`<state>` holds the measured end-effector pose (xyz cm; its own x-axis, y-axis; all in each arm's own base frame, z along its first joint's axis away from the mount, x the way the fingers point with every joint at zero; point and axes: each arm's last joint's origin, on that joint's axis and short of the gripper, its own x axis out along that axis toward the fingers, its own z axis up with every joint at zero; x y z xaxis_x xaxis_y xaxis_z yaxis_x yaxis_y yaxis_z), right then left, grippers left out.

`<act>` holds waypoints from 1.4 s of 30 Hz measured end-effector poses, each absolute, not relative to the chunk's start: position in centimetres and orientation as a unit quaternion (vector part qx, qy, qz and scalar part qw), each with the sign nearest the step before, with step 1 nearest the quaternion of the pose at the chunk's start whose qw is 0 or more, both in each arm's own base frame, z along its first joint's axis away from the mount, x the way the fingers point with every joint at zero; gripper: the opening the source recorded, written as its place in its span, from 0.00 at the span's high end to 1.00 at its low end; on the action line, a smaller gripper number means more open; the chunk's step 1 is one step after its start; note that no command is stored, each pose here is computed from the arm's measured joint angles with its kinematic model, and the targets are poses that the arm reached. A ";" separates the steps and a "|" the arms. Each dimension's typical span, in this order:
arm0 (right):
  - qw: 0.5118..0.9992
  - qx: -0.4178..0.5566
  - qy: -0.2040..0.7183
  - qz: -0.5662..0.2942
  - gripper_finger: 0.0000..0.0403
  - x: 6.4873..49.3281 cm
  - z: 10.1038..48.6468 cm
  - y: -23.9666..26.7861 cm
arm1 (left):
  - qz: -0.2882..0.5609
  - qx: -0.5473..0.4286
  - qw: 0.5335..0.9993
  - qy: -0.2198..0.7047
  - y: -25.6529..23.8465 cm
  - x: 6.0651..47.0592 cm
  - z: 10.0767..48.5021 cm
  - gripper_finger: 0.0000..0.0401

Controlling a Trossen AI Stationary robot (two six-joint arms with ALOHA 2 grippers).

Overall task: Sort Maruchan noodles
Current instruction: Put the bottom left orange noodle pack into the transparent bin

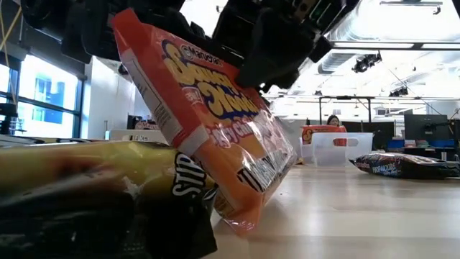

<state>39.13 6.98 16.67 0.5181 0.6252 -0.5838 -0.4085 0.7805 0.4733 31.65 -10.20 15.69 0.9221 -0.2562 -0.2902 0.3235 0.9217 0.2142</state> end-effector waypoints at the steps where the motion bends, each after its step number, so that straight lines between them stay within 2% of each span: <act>1: 0.862 0.138 0.384 0.302 0.50 39.3 16.6 7.1 | -0.149 0.130 0.972 0.128 -10.2 31.7 15.7 1.00; 9: 0.858 0.119 0.371 0.334 0.53 39.8 14.9 8.6 | -0.151 0.129 0.972 0.128 -10.2 31.7 15.7 1.00; 17: 0.850 0.127 0.367 0.355 0.69 39.7 14.8 9.5 | -0.137 0.097 0.977 0.132 -10.1 31.6 15.9 0.99; 25: 0.858 0.125 0.360 0.345 0.75 39.7 15.5 9.4 | -0.110 0.076 0.977 0.168 -9.1 29.9 18.6 0.85; 32: 0.876 0.083 0.360 0.310 0.75 38.4 18.4 8.9 | -0.091 0.049 0.985 0.135 -8.4 25.9 20.6 0.76; 42: 0.931 -0.013 0.331 0.157 0.75 33.3 27.5 6.1 | -0.034 -0.029 0.996 0.075 -7.2 21.7 18.7 0.75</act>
